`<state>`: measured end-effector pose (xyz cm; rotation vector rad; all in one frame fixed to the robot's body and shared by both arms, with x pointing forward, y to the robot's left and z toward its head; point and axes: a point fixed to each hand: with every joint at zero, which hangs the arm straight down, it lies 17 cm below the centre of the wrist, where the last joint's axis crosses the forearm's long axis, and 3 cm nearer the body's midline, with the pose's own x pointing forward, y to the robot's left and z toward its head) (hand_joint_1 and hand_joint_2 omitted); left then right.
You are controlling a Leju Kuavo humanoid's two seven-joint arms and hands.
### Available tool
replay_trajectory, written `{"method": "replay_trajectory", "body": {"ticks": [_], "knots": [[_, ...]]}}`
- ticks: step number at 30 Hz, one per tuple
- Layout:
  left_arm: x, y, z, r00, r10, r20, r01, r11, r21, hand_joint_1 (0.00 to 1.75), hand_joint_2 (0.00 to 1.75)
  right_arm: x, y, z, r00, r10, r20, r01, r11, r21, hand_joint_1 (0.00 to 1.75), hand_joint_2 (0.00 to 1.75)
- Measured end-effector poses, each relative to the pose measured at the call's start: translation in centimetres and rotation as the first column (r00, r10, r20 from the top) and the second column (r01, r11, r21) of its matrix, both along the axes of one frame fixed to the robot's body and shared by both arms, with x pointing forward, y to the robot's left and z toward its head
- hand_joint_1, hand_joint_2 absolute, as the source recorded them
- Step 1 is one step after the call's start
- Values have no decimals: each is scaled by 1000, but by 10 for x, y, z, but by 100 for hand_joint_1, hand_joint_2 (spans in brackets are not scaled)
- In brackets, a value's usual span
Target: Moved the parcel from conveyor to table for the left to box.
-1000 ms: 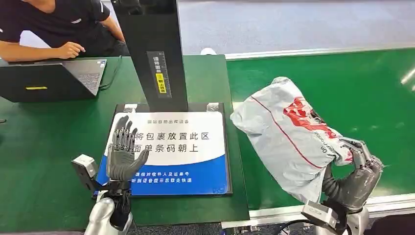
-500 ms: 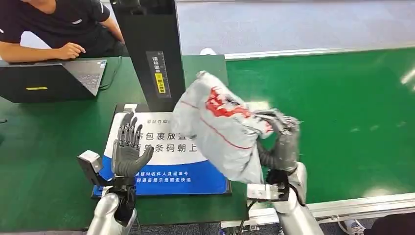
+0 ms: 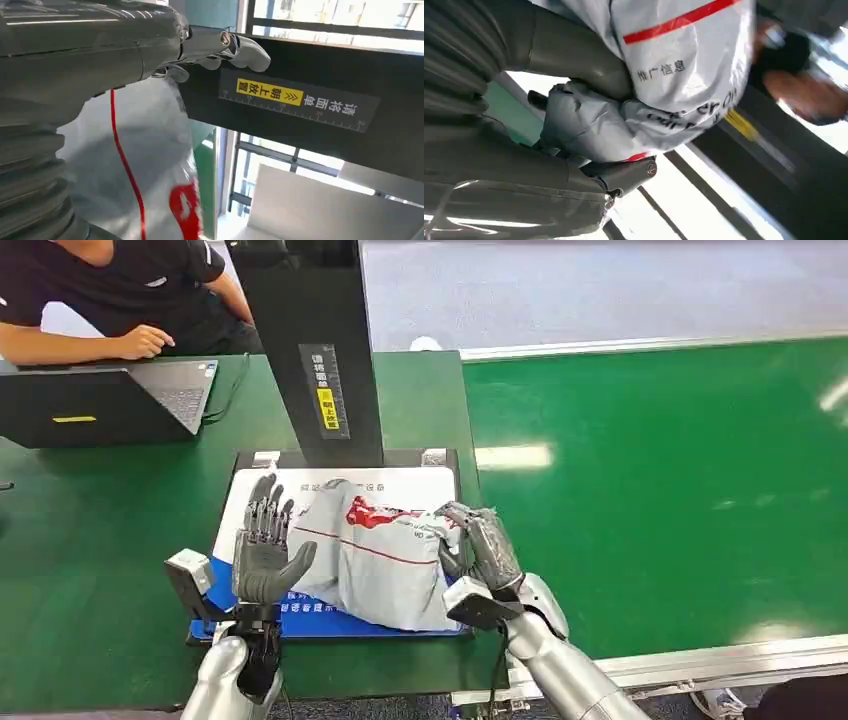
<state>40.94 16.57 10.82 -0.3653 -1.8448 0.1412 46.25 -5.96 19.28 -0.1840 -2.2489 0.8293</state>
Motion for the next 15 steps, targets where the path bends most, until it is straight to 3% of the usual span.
{"method": "replay_trajectory", "body": {"ticks": [2, 4, 5, 8, 12, 13, 14, 15], "knots": [[-2, 2, -2, 1000, 7, 1, -7, 1000, 0, 0, 175, 13, -3, -49, 990, -12, -144, -5, 993, -120, 175, 175], [-4, 8, -6, 1000, 21, -2, -21, 1000, 5, 0, 175, 27, -14, -101, 937, -100, -336, 11, 966, -257, 175, 175], [-5, 11, -7, 1000, 27, -5, -27, 1000, 11, 0, 175, 35, -22, -112, 918, -144, -371, 26, 952, -304, 175, 175], [-4, 12, -10, 1000, 27, -12, -27, 999, 38, 0, 175, 59, -55, -128, 868, -336, -366, 141, 874, -466, 175, 175], [-5, 11, -15, 999, 21, -30, -20, 998, 56, 0, 175, 77, -90, -130, 816, -473, -332, 236, 796, -557, 161, 175], [-6, 11, -16, 999, 21, -34, -19, 998, 61, 0, 175, 77, -97, -133, 805, -495, -328, 250, 783, -569, 63, 175], [-6, 11, -16, 999, 22, -35, -19, 998, 63, 0, 175, 79, -107, -135, 793, -519, -319, 270, 769, -580, 3, 175], [-6, 11, -16, 999, 22, -35, -19, 998, 64, 0, 175, 78, -110, -136, 791, -525, -315, 276, 765, -582, 0, 175]]}}
